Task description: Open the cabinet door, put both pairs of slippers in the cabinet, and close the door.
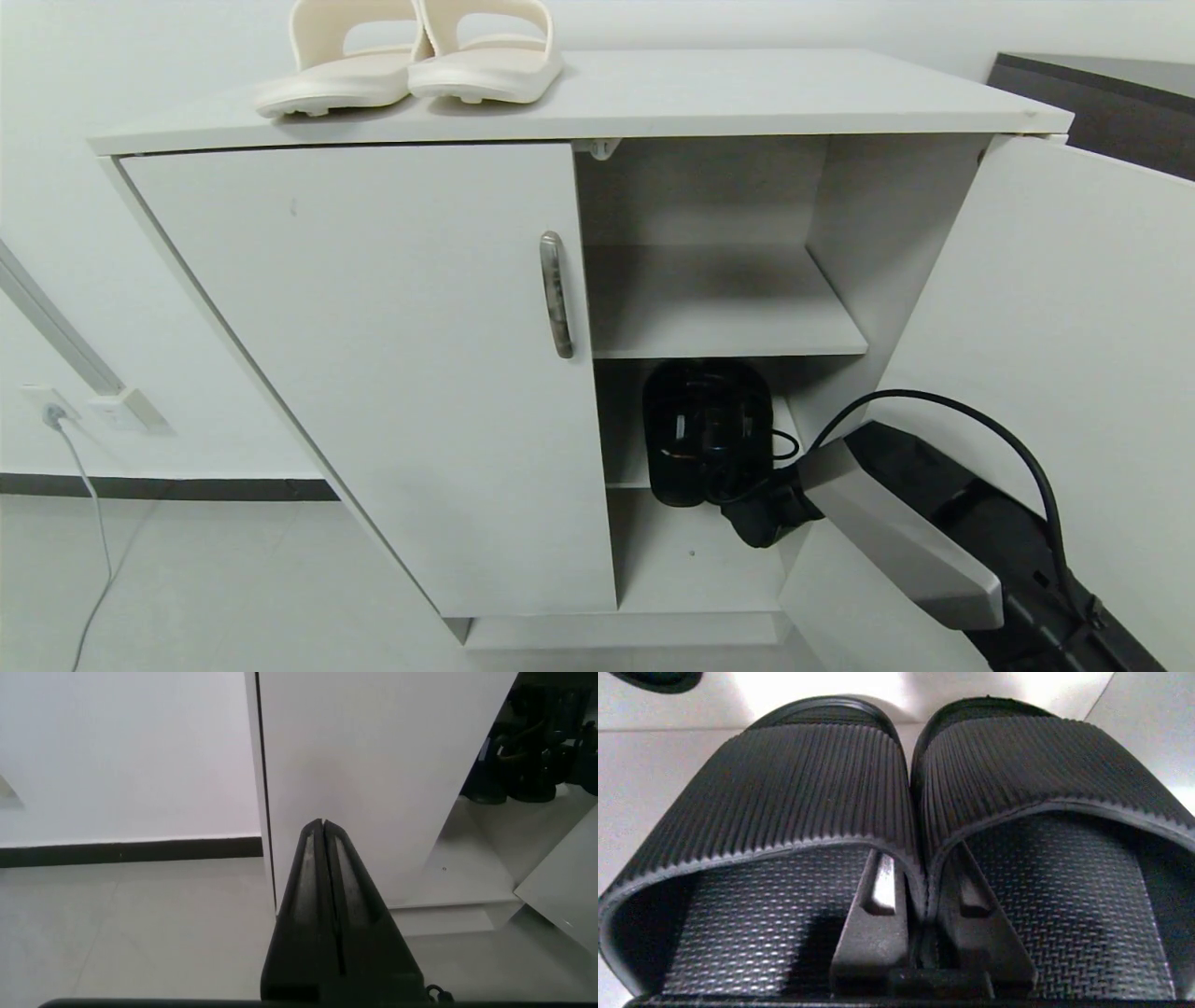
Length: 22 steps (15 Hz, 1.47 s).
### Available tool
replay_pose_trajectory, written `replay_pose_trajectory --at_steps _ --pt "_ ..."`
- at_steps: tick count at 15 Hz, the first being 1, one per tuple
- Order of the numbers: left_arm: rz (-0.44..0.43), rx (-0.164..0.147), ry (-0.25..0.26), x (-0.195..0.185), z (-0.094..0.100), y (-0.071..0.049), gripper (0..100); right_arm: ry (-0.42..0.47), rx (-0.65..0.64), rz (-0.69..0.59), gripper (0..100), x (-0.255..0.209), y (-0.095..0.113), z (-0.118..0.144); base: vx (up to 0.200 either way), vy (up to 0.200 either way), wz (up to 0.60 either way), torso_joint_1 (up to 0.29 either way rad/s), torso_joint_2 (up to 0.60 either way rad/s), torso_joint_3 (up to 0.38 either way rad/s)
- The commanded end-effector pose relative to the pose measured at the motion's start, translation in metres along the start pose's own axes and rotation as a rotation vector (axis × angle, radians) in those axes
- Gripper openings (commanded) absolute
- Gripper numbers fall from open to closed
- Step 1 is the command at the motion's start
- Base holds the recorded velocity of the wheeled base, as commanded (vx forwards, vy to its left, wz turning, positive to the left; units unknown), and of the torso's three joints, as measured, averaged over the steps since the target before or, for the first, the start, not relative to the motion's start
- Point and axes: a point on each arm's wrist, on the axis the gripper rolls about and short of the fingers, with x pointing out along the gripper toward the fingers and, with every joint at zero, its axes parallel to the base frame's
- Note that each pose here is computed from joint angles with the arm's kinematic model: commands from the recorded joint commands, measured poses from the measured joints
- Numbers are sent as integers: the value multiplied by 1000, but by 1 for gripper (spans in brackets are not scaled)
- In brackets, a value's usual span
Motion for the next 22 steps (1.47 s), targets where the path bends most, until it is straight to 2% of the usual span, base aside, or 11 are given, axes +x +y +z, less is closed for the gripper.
replay_pose_trajectory --at_steps 1,4,5,8,15,22 --pt "0 0 1 0 0 0 0 3 -2 0 0 0 0 -2 0 0 0 0 0 0" --pt "0 0 1 0 0 0 0 5 -4 0 0 1 0 -4 0 0 0 0 0 0" --pt "0 0 1 0 0 0 0 6 -4 0 100 0 0 -4 0 0 0 0 0 0" --pt "0 0 1 0 0 0 0 31 -23 0 100 -5 -2 -9 0 0 0 0 0 0" --pt "0 0 1 0 0 0 0 49 -34 24 100 -51 -17 13 0 0 0 0 0 0" --pt "0 0 1 0 0 0 0 138 -62 130 100 -152 -34 24 0 0 0 0 0 0"
